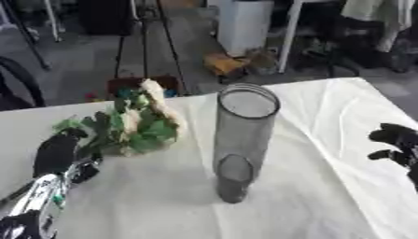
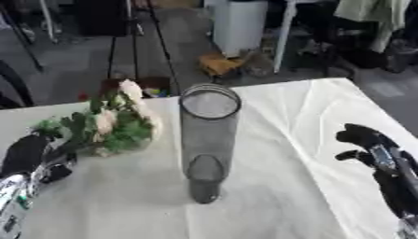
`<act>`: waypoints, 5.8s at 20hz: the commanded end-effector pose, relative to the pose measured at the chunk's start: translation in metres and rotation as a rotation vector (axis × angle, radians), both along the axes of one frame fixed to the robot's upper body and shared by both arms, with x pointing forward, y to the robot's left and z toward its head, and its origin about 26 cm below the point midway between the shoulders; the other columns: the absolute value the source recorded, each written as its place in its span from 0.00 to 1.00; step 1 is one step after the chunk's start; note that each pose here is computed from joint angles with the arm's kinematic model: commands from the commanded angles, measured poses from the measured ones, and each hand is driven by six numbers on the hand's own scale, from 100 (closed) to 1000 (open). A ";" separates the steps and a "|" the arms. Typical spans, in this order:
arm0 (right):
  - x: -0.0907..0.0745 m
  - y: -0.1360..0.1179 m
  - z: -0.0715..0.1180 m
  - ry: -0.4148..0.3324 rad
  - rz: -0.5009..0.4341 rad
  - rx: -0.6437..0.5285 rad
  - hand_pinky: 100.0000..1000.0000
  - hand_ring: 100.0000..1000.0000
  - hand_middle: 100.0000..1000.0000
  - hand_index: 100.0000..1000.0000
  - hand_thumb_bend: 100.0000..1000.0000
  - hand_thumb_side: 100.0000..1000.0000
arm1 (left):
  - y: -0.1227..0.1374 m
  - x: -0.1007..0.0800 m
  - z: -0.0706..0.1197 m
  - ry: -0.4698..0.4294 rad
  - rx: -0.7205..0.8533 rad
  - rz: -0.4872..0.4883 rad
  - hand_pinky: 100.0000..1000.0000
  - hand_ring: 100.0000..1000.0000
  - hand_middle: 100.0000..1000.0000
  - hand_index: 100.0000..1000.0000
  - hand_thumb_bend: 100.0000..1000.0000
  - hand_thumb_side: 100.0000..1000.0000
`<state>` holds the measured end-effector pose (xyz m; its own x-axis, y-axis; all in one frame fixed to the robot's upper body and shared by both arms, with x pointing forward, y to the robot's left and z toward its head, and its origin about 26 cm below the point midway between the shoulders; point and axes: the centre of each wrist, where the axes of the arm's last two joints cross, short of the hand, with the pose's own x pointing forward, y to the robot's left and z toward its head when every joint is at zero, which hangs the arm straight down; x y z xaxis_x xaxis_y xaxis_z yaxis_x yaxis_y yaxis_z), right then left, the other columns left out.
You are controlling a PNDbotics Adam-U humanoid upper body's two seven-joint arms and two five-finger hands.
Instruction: Arrange flowers into the vase.
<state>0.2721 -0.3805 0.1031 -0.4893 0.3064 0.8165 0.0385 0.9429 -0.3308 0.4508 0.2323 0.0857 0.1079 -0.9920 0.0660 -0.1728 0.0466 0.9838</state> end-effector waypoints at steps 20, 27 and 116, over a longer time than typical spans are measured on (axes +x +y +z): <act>0.003 0.000 0.009 -0.029 0.013 -0.012 0.57 0.79 0.69 0.83 0.00 0.88 | 0.025 0.006 0.006 -0.046 0.058 0.131 0.55 0.52 0.54 0.69 0.21 0.19; 0.003 0.000 0.009 -0.026 0.012 -0.010 0.57 0.79 0.69 0.83 0.00 0.87 | 0.026 0.003 -0.006 -0.019 0.056 0.140 0.50 0.47 0.48 0.64 0.26 0.22; 0.002 0.001 -0.002 0.008 0.022 0.026 0.58 0.79 0.68 0.83 0.00 0.86 | -0.021 -0.028 0.217 -0.729 -1.031 -0.342 0.00 0.00 0.00 0.00 0.40 0.00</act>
<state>0.2725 -0.3778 0.0932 -0.4713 0.2679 0.8403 0.0177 0.9554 -0.2947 0.4272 0.2139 0.2857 -0.4688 -0.4313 0.7708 -0.4791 0.8573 0.1884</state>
